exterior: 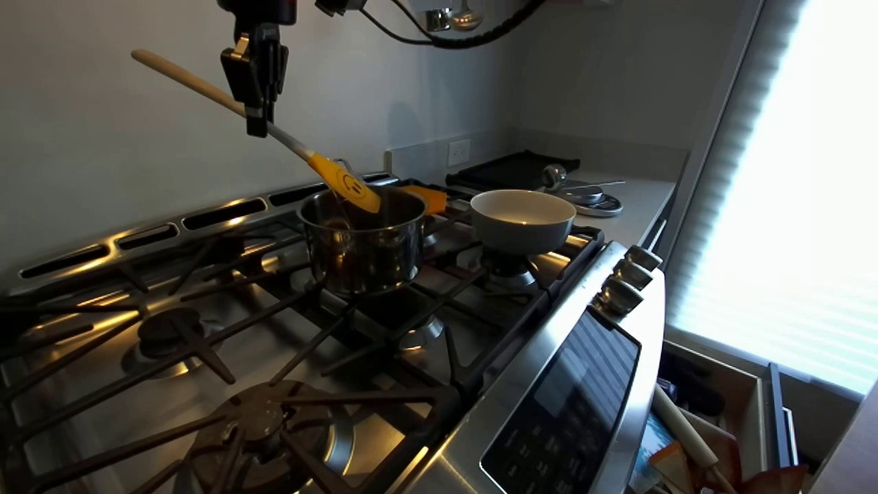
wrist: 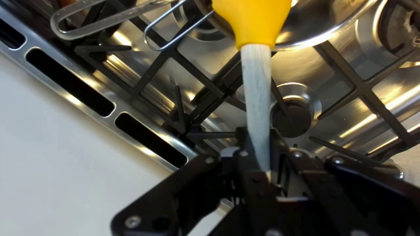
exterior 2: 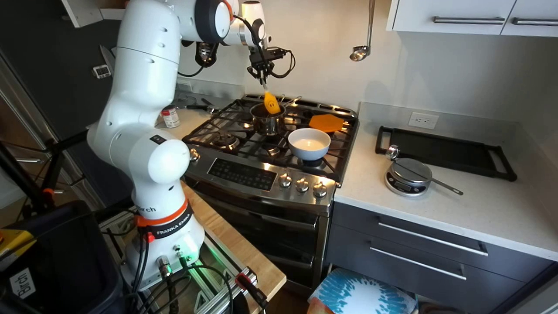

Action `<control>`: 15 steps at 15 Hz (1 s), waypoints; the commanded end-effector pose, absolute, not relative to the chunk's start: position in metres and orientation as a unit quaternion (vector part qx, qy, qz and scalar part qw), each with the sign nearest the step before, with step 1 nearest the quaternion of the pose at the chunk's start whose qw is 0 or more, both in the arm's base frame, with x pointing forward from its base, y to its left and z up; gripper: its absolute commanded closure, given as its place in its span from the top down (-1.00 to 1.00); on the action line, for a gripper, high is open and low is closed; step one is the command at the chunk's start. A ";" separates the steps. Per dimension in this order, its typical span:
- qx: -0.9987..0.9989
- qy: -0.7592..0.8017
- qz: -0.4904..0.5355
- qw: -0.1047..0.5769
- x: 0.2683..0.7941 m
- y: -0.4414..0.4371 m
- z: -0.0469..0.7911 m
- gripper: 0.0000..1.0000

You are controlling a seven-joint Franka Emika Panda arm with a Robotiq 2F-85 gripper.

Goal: Put the yellow spatula in the pot

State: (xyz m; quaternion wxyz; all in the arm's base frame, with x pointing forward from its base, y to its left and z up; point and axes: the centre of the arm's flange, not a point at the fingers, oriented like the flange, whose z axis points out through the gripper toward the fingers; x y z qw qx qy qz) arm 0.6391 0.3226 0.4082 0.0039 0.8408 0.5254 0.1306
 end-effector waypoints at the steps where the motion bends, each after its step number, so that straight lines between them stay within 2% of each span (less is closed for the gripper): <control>1: 0.846 0.521 0.112 -0.022 0.635 0.317 0.392 -0.16; 2: 0.847 0.519 0.110 -0.024 0.634 0.317 0.389 -0.15; 3: 0.847 0.519 0.109 -0.024 0.634 0.317 0.388 -0.04; 6: 0.853 0.510 0.113 -0.010 0.630 0.315 0.391 0.41; 9: 0.868 0.480 0.122 0.035 0.620 0.308 0.406 0.88; 10: 0.875 0.467 0.117 0.049 0.614 0.305 0.412 0.98; 14: 0.895 0.418 0.100 0.115 0.593 0.296 0.433 1.00; 15: 0.896 0.423 0.078 0.109 0.586 0.298 0.433 1.00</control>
